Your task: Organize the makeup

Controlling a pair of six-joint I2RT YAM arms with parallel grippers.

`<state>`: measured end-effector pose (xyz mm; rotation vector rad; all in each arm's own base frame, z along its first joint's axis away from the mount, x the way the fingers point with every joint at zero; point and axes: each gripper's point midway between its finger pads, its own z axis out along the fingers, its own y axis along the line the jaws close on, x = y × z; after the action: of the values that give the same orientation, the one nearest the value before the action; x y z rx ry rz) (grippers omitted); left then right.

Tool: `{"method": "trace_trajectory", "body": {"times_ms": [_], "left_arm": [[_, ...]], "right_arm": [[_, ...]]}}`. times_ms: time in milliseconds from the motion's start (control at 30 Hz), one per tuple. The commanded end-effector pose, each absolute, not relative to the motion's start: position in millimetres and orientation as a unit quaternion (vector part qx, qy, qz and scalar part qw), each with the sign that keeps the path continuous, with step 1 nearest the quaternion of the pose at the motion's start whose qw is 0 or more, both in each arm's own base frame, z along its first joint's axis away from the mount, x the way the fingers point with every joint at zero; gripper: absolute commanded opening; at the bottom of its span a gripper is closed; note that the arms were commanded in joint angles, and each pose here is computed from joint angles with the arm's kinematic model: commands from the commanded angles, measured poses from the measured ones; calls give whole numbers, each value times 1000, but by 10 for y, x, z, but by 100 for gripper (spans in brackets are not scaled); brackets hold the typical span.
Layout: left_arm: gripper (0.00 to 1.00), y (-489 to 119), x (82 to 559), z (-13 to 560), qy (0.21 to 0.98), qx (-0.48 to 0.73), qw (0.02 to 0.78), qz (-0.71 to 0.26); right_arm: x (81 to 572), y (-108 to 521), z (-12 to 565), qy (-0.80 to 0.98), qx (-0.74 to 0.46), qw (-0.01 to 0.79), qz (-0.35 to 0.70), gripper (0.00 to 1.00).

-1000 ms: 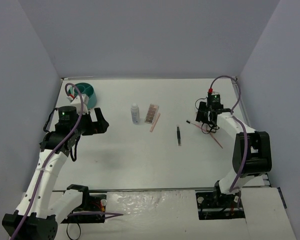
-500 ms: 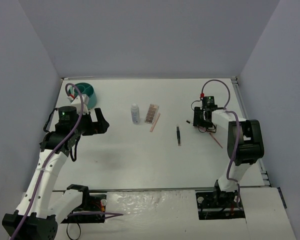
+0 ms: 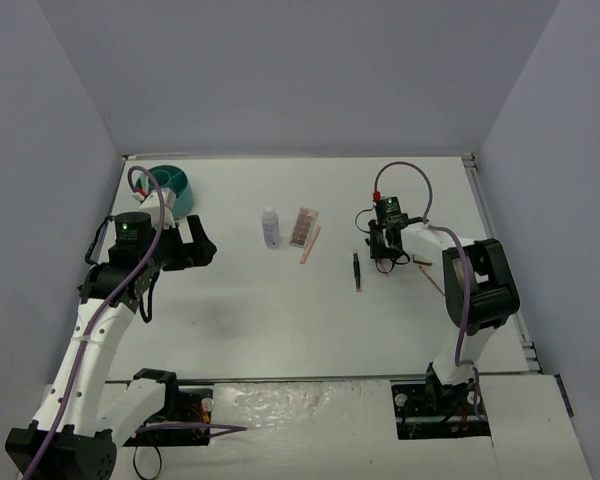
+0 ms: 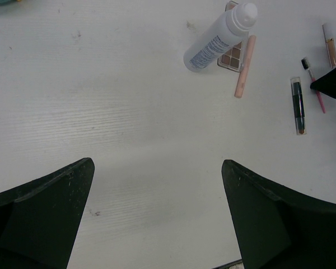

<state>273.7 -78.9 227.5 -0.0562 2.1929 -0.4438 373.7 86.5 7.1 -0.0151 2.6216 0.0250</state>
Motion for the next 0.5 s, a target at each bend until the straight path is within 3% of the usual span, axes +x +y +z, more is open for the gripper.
{"method": "trace_trajectory", "body": {"times_ms": [0, 167, 467], "left_arm": [[97, -811, 2822, 2468, 863, -20, 468, -190], [97, -816, 2836, 2469, 862, -20, 468, -192], [97, -1040, 2826, 2690, 843, -25, 469, -263]], "right_arm": [[3488, 695, 8, 974, 14, 223, -26, 18], [3485, 671, 29, 973, 13, 226, -32, 0], [3697, 960, 881, 936, -21, 352, -3, 0]]}}
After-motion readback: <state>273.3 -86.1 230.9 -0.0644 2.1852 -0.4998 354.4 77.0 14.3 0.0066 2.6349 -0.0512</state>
